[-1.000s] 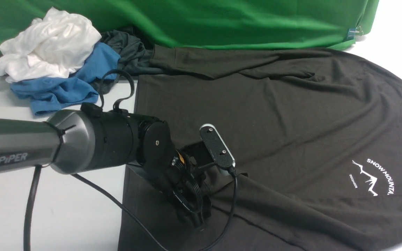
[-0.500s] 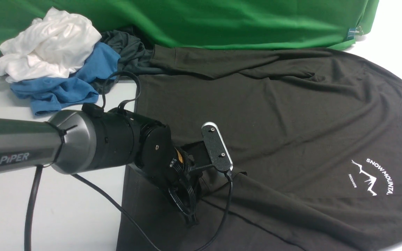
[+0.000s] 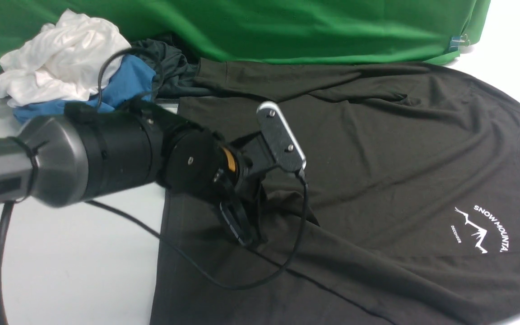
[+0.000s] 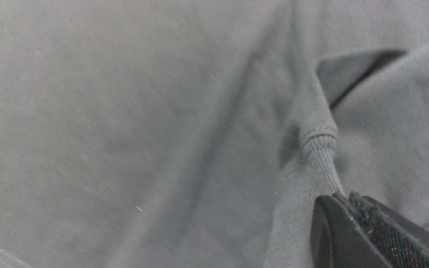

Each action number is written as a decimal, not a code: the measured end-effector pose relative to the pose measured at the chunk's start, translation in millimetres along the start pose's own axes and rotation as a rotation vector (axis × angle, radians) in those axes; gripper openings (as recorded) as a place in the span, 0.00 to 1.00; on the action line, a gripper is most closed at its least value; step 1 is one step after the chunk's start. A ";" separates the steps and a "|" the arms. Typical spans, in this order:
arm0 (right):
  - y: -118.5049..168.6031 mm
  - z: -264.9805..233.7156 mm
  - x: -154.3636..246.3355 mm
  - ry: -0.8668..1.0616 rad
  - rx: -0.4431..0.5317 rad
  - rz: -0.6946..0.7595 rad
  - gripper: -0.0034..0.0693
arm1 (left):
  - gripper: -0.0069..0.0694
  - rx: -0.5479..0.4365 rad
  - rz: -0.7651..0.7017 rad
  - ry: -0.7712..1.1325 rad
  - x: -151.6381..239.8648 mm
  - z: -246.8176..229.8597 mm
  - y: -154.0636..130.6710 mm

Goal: Fold a long-sleeved shirt on a white desktop.
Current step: 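Fold the left side of the black T-shirt inward over its body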

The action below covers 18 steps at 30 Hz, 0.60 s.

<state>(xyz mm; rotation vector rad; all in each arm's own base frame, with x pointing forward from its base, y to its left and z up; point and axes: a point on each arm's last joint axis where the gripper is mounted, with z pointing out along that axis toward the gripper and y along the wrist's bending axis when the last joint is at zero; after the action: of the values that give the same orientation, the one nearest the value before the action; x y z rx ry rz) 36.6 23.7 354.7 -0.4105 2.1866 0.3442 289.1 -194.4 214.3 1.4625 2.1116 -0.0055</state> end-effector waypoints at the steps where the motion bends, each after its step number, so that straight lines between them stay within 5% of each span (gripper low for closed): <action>1: 0.0 0.0 0.0 0.000 0.000 0.000 0.38 | 0.12 -0.008 0.009 -0.003 -1.8 -0.2 1.8; 6: 0.3 0.0 0.1 0.001 -0.004 0.003 0.38 | 0.12 -0.055 0.042 -0.007 -2.4 4.3 9.9; 12: 5.1 -0.1 0.5 0.007 -0.056 0.028 0.38 | 0.13 -0.103 -0.089 0.009 18.7 21.6 35.7; 18: 6.6 -0.2 0.5 0.007 -0.073 0.036 0.38 | 0.28 -0.158 -0.147 -0.013 32.1 35.3 55.2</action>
<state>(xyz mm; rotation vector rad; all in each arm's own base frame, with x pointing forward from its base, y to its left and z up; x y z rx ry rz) 33.4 29.5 355.1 -0.4132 2.1951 0.4438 344.6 -155.6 187.1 1.2107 2.1522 0.0933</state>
